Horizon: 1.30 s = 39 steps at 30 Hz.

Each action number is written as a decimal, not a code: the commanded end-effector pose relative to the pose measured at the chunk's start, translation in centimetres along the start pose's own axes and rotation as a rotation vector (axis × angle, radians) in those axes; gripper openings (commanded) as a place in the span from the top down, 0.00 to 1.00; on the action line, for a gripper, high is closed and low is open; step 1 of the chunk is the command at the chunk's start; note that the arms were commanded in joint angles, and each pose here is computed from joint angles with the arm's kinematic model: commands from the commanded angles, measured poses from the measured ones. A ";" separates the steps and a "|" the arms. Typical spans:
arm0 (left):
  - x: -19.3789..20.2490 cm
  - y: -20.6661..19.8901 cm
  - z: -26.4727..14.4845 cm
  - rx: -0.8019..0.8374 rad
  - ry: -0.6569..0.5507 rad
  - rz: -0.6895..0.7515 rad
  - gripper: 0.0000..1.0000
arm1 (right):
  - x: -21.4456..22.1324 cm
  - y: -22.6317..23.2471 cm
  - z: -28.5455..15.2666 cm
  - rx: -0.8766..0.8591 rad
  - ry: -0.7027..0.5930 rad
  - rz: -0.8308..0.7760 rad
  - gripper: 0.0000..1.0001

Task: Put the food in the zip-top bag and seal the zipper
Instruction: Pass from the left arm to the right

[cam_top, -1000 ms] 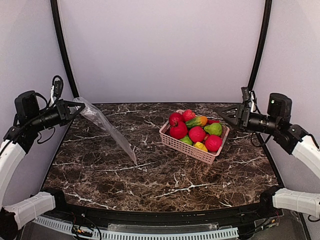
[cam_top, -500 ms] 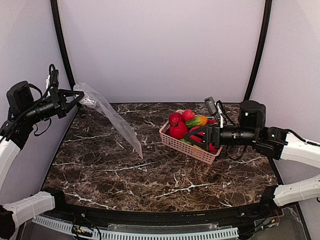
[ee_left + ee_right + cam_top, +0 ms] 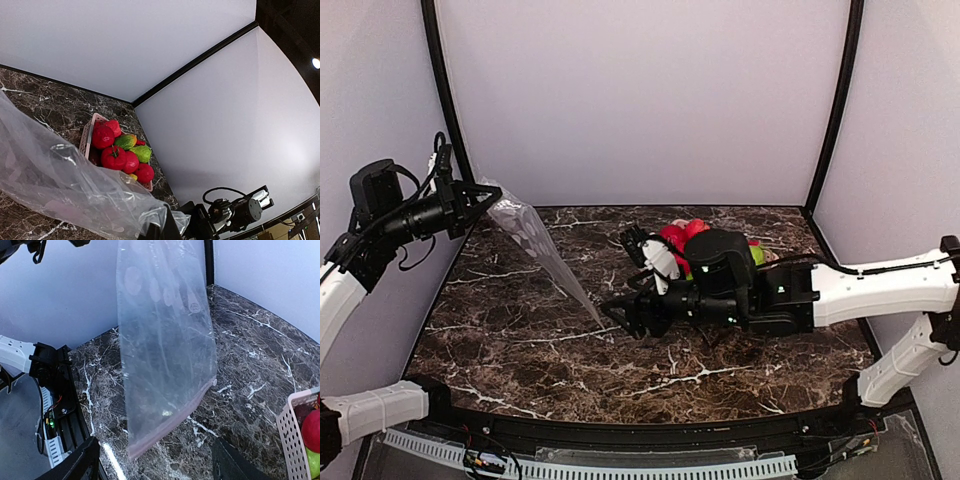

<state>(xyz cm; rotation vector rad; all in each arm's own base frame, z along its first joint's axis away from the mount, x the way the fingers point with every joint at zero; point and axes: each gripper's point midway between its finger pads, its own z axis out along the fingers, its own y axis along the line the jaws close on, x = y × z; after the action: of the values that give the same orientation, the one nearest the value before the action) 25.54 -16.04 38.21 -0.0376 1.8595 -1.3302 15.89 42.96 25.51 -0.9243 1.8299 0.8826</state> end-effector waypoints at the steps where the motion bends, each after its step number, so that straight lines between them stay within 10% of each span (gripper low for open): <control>1: 0.2 -0.3 -0.2 -0.001 -0.003 -0.006 0.99 | -1.5 1.6 2.1 0.099 -0.042 -0.102 0.27; 14: 0.8 0.0 -0.1 -0.003 0.022 -0.014 0.99 | 1.0 1.1 6.4 0.205 0.065 -0.112 0.37; 24: 1.2 1.1 0.0 -0.050 0.035 -0.003 0.99 | 0.4 1.0 6.8 0.226 0.059 -0.104 1.00; 27: 1.5 2.5 0.0 -0.113 0.046 0.017 0.99 | -0.1 1.5 6.1 0.191 0.052 -0.070 1.00; 29: 1.6 3.5 0.1 -0.150 0.051 0.039 0.92 | -0.6 2.0 5.2 0.155 0.040 -0.032 1.00; 34: 2.2 6.5 0.5 -0.243 0.071 0.129 0.27 | -2.3 1.8 2.7 0.080 0.025 0.170 1.00; 39: 3.3 10.6 0.4 -0.400 0.128 0.197 0.12 | -2.2 -1.0 1.2 0.094 0.053 0.377 1.00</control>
<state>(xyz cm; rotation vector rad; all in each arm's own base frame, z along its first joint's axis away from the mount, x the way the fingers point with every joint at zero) 27.76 -14.29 31.84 -0.0231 2.0370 -1.0118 17.06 45.88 27.47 -0.7162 1.9782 0.8803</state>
